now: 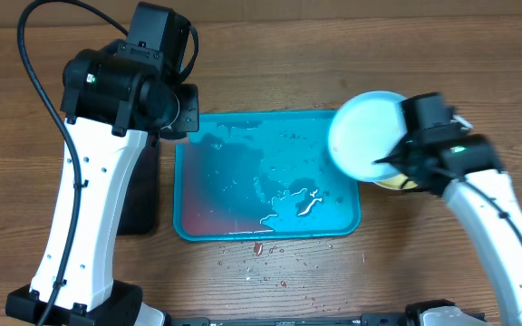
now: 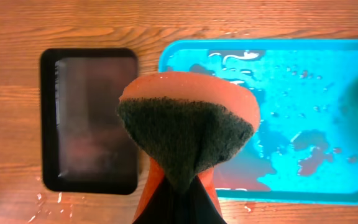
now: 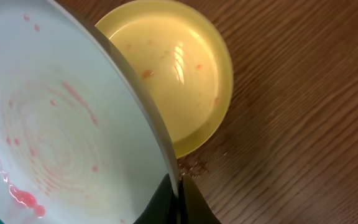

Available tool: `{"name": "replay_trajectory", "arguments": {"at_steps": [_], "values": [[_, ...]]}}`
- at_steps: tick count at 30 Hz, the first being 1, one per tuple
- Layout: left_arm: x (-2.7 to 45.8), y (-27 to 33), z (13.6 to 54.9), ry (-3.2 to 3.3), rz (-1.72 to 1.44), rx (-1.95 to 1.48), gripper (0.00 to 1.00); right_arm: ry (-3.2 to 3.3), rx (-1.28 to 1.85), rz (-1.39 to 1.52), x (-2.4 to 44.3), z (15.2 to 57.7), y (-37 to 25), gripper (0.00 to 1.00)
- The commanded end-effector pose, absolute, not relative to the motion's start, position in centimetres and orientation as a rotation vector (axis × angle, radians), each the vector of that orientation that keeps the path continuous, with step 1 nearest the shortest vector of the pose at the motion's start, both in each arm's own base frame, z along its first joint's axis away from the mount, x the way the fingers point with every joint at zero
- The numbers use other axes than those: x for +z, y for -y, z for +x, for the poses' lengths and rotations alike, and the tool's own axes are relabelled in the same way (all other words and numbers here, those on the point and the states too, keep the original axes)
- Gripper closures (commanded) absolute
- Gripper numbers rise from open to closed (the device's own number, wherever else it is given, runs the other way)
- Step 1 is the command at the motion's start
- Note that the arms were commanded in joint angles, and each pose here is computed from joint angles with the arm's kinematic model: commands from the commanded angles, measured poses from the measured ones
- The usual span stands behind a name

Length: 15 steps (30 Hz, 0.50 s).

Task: Clean dirty plates on tray and stack at the side
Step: 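Lower the light-blue plate onto the plate stack right of the tray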

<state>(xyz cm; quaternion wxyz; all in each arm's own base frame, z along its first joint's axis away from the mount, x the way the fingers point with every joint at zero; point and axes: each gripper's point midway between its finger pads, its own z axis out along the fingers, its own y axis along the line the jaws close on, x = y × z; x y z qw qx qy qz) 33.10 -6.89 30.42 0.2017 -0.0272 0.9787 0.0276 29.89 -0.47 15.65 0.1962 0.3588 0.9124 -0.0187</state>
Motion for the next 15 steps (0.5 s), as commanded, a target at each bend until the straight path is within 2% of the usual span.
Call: {"name": "replay_trajectory", "arguments": {"at_steps": [1, 7, 15], "values": [[31.6, 5.8, 32.8, -2.679, -0.154, 0.141, 0.96, -2.581, 0.075, 1.046, 15.5, 30.6, 2.6, 0.96], [31.6, 5.8, 32.9, -2.675, -0.166, 0.139, 0.96, -2.617, 0.008, 1.204, 12.0, 30.9, 7.0, 0.96], [31.6, 6.0, 32.9, -2.676, -0.158, 0.136, 0.96, -2.757, -0.005, 1.274, 6.3, 31.5, 6.9, 0.96]]}}
